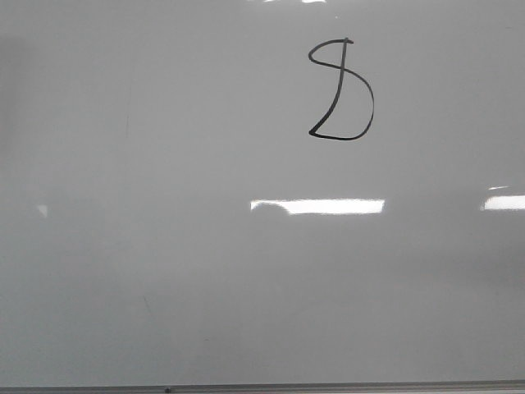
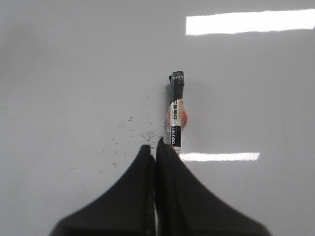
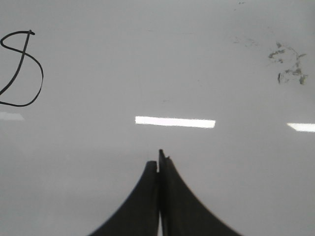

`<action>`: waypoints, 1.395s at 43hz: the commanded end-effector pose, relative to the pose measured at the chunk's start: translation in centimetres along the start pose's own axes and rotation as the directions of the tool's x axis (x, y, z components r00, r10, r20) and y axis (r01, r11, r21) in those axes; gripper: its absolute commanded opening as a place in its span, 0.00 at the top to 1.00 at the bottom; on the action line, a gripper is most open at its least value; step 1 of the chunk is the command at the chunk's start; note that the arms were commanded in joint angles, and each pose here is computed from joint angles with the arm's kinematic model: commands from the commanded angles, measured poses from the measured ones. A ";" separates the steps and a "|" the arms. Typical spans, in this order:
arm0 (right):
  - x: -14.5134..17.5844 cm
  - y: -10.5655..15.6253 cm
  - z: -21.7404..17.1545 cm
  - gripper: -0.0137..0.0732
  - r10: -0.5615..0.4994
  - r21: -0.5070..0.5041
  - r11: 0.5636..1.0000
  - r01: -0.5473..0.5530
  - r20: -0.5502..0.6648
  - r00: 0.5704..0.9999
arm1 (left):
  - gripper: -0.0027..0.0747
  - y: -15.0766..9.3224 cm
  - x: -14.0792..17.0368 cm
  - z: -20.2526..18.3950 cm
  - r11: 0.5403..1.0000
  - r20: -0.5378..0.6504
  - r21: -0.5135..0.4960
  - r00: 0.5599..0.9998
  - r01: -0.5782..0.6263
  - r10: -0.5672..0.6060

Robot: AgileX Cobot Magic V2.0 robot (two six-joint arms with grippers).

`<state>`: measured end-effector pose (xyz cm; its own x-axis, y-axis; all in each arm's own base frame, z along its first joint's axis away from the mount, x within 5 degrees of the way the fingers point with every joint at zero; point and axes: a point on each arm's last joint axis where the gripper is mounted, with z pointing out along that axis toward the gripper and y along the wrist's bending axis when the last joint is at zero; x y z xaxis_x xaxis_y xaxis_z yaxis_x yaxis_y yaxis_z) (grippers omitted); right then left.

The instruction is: Write number 8 on whiteboard

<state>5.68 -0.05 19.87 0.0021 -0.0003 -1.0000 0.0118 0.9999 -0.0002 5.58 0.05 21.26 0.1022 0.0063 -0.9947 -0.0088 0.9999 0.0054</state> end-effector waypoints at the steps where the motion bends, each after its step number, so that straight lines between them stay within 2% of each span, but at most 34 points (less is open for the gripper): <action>1: -1.0 -0.1 -0.2 0.92 -0.004 0.008 1.000 0.003 0.111 0.994 | 0.99 0.0 -0.4 -0.1 1.000 0.082 0.001 0.997 0.005 -0.005; 15: -1.0 0.1 -0.2 0.92 0.000 -0.032 0.999 0.003 0.115 0.993 | 0.99 0.0 -0.4 -0.1 1.000 0.082 0.001 0.997 0.005 -0.005; 28: -1.7 0.1 -0.3 0.92 0.004 -0.026 1.000 0.001 0.193 0.981 | 0.99 0.0 -0.4 -0.1 1.000 0.082 0.001 0.997 0.005 -0.005; 60: -1.7 0.2 -0.3 0.92 0.070 -0.053 0.997 -0.061 0.187 0.980 | 0.99 0.0 -0.4 -0.1 1.000 0.082 0.001 0.997 0.005 -0.005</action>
<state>5.64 0.13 20.68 0.0897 0.0639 -0.9939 -0.0275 0.9977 0.0617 5.58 0.05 21.26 0.1022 0.0063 -0.9947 -0.0088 0.9999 0.0054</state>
